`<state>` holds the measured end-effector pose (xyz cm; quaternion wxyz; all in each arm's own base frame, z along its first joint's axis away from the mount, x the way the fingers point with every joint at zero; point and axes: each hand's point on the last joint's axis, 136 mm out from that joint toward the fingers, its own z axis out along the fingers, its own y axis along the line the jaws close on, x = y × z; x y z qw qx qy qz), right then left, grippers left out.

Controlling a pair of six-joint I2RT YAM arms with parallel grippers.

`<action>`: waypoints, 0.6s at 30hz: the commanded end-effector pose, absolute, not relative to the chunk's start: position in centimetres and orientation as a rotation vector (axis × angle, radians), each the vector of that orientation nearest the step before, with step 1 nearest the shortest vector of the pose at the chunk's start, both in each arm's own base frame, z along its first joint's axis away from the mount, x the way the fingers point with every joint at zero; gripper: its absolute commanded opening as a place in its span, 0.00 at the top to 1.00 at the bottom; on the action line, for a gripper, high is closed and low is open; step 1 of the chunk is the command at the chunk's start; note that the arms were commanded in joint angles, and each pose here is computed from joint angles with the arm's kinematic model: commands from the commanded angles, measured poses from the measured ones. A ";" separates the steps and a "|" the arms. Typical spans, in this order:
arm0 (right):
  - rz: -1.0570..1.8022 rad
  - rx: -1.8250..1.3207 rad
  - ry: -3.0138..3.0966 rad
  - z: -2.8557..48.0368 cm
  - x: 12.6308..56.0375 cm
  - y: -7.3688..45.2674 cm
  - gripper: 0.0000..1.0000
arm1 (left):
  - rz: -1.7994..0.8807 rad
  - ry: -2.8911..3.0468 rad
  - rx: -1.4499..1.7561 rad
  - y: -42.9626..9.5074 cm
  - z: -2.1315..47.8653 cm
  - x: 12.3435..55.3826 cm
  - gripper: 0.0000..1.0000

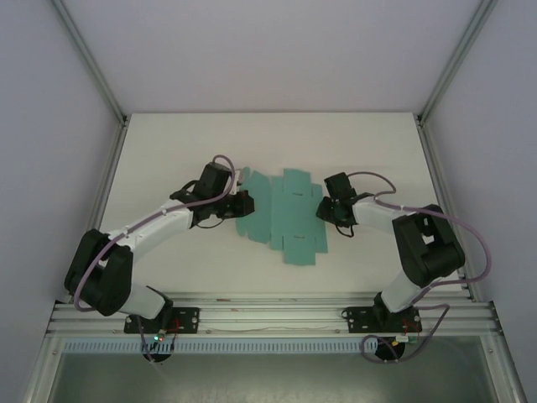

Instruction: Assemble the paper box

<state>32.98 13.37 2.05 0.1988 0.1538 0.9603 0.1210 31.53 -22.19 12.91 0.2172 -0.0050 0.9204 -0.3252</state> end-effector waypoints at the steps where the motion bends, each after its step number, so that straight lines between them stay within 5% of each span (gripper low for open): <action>1: 0.451 0.309 2.755 1.5 31.1 14.3 0.50 | -0.924 2.375 0.116 -23.0 17.6 32.2 1.00; 7: 0.836 0.097 2.445 12.2 33.0 14.6 0.21 | -1.119 2.002 0.296 -24.6 27.1 31.1 1.00; 13: 1.066 -0.070 2.117 20.8 32.4 13.6 0.14 | -1.192 1.752 0.423 -24.0 33.4 28.0 1.00; 18: 1.212 -0.260 1.934 26.0 29.8 14.5 0.19 | -1.206 1.665 0.498 -23.5 35.0 25.5 1.00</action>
